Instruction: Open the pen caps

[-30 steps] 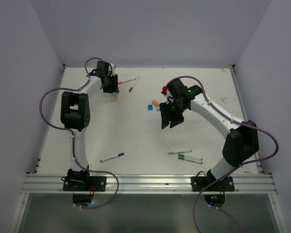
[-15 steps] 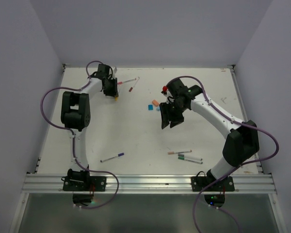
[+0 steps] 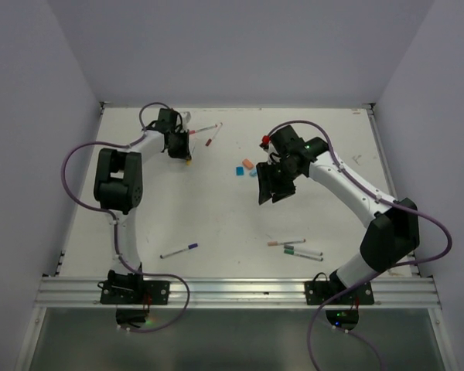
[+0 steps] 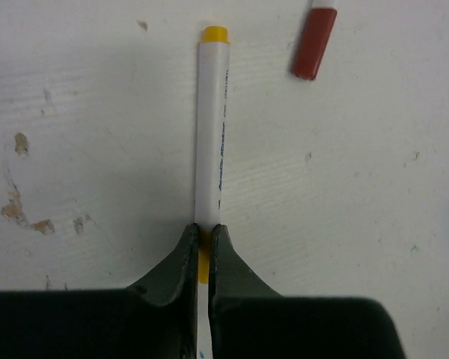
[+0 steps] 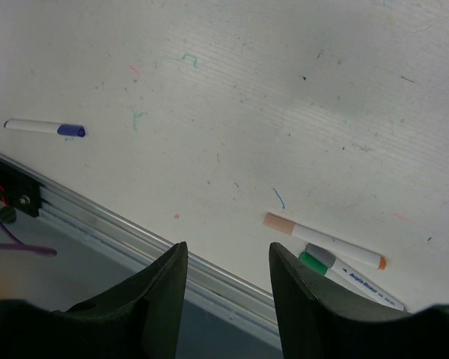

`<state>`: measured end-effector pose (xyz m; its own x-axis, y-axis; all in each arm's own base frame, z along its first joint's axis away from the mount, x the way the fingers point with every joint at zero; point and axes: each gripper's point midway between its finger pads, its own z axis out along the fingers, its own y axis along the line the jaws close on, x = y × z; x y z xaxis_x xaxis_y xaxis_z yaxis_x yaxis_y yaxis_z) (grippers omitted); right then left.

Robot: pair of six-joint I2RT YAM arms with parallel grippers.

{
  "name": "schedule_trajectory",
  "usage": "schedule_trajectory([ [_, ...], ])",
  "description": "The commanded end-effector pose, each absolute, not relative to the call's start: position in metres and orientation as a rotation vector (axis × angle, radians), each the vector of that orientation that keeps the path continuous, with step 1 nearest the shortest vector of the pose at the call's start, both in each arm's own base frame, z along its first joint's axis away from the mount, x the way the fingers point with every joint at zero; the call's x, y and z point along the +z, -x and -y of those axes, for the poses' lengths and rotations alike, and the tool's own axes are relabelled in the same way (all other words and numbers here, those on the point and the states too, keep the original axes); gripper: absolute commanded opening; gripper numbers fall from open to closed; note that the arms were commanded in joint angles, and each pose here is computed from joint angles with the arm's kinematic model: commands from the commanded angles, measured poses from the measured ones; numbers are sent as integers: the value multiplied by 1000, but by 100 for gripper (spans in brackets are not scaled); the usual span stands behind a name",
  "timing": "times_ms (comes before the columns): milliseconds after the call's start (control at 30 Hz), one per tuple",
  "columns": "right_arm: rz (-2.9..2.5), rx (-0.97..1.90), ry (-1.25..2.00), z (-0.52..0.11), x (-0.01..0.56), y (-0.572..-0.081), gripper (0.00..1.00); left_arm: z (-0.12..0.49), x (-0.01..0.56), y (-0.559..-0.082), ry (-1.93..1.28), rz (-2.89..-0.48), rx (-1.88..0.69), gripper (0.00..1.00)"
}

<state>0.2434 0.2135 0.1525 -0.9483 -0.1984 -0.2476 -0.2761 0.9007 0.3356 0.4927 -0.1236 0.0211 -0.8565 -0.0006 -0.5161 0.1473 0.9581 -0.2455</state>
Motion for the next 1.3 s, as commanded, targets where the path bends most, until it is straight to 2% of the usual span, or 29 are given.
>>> schedule_trajectory([
  [0,-2813,594,322,-216,162,-244,51,129,-3,-438,-154,-2718,-434,0],
  [133,-2796,658,287,-226,164,-248,51,131,28,-419,-118,-2676,-474,0],
  [267,-2762,785,242,-248,171,-258,51,137,87,-396,-118,-2552,-512,0],
  [567,-2650,1101,127,-308,191,-303,52,202,158,-327,-229,-2427,-877,0],
  [833,-2456,1248,14,-337,221,-338,53,208,169,-310,-234,-2420,-928,0],
  [1267,-2461,1293,7,-365,207,-355,53,210,185,-303,-225,-2390,-964,0],
])
